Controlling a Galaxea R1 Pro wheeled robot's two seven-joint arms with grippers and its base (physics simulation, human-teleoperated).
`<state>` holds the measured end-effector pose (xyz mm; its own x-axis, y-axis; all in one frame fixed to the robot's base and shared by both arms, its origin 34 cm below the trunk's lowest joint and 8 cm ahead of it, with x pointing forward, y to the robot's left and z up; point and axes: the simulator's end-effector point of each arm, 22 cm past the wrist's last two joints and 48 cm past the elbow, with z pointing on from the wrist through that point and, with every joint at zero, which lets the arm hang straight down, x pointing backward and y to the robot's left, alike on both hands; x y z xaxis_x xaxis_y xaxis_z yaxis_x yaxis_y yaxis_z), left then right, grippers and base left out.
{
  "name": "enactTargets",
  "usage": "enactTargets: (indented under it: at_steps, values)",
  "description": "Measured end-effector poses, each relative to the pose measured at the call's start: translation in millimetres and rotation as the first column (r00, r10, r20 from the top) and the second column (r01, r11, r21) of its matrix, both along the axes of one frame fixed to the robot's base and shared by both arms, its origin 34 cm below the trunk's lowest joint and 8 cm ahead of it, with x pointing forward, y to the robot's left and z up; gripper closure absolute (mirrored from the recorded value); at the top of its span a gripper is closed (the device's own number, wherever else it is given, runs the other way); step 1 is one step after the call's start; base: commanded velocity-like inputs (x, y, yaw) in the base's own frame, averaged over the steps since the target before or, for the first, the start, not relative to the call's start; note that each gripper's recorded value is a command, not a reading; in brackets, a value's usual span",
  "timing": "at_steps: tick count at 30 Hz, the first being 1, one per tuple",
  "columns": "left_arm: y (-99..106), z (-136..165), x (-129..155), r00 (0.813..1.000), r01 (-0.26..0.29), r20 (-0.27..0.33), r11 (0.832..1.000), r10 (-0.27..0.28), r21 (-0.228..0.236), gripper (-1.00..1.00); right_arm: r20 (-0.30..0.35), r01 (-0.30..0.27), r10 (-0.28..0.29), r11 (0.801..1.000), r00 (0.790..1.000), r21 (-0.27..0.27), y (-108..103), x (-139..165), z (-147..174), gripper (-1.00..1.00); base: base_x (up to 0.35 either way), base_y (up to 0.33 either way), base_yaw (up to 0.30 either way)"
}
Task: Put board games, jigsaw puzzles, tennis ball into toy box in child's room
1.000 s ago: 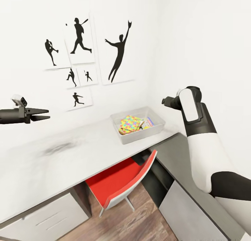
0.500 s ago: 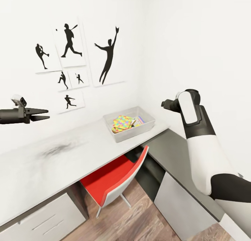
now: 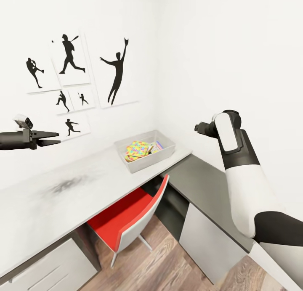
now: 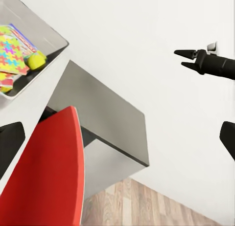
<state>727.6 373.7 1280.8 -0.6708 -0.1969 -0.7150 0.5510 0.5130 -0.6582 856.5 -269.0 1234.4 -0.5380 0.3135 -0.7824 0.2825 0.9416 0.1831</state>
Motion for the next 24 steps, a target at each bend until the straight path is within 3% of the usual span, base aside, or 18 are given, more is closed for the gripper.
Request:
enactTargets:
  at_steps: [16,24]
  values:
    - [0,13,-7,1.000,0.001,0.021,1.000,-0.001,0.000,-1.00,-0.027,0.009,-0.009,1.000,1.000,0.011,-4,-14,-15,-1.00,-0.049,0.038,-0.187]
    - [0,20,-11,1.000,0.000,0.031,1.000,0.000,0.000,-1.00,-0.070,0.034,-0.031,0.999,0.997,0.042,-15,-27,-41,-1.00,-0.001,0.001,-0.187]
